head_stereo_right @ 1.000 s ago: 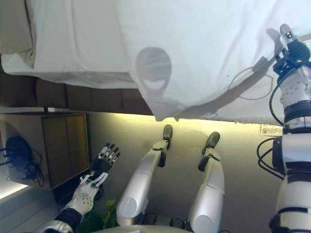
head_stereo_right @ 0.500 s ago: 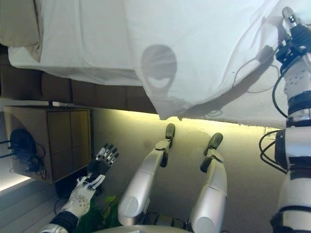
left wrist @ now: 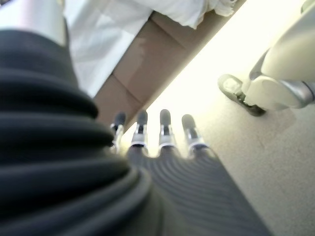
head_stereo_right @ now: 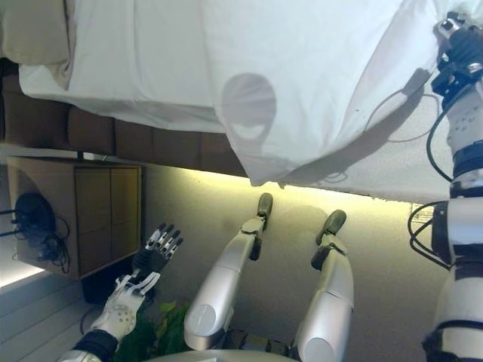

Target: Make the bed neatly

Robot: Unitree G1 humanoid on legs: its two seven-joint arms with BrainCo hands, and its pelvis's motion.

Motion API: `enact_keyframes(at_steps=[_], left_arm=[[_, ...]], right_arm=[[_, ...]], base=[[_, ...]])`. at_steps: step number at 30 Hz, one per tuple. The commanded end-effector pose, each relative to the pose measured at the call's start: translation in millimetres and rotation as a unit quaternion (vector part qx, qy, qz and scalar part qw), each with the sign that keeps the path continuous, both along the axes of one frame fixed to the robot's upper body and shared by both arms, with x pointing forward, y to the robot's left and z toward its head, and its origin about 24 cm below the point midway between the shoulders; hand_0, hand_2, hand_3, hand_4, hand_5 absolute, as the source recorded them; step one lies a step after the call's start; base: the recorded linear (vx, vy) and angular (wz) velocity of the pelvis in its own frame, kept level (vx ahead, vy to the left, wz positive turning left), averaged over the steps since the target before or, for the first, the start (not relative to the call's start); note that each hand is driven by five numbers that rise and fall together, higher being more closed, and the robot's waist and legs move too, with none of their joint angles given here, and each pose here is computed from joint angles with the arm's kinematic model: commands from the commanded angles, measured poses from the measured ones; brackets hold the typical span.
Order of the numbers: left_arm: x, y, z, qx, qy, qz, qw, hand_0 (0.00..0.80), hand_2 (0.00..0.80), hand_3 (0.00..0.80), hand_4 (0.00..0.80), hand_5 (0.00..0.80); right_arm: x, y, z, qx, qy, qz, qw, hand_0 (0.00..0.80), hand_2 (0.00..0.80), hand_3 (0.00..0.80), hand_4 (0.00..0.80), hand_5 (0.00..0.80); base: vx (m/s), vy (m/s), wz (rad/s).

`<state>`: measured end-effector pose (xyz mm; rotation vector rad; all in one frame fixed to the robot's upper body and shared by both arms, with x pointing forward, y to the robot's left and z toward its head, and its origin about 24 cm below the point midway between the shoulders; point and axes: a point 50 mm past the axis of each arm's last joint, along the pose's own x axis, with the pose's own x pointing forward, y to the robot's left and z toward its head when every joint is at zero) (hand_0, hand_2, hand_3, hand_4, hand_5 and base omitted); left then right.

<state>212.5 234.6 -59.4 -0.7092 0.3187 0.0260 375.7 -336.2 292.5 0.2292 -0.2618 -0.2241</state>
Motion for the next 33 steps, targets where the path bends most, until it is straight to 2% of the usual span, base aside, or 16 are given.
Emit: enact_keyframes(at_steps=[1,10,19,33], left_arm=[[-19.6,24.7,0.4,0.029,0.008,0.006,1.0,0.0,0.0,0.0,0.0,0.0],[-19.0,33.2,4.6,0.039,-0.005,0.007,0.999,0.0,0.0,0.0,0.0,0.0],[9.1,35.5,30.5,0.048,-0.068,0.002,0.997,0.0,0.0,0.0,0.0,0.0],[40.5,28.2,65.6,0.08,-0.136,-0.023,0.987,0.0,0.0,0.0,0.0,0.0]], right_arm=[[-8.3,3.7,38.8,-0.078,-0.035,0.021,0.996,0.8,0.8,0.8,0.8,0.8],[-4.9,5.3,19.9,-0.074,-0.01,0.055,0.996,0.8,0.8,0.8,0.8,0.8],[3.2,19.1,-3.4,0.021,-0.028,0.144,0.989,0.8,0.8,0.8,0.8,0.8],[8.9,27.9,-59.7,0.102,0.017,0.177,0.979,0.8,0.8,0.8,0.8,0.8]], base=[[0.0,0.0,0.0],[-0.011,-0.027,0.01],[0.003,-0.004,-0.01],[0.012,0.005,-0.05]])
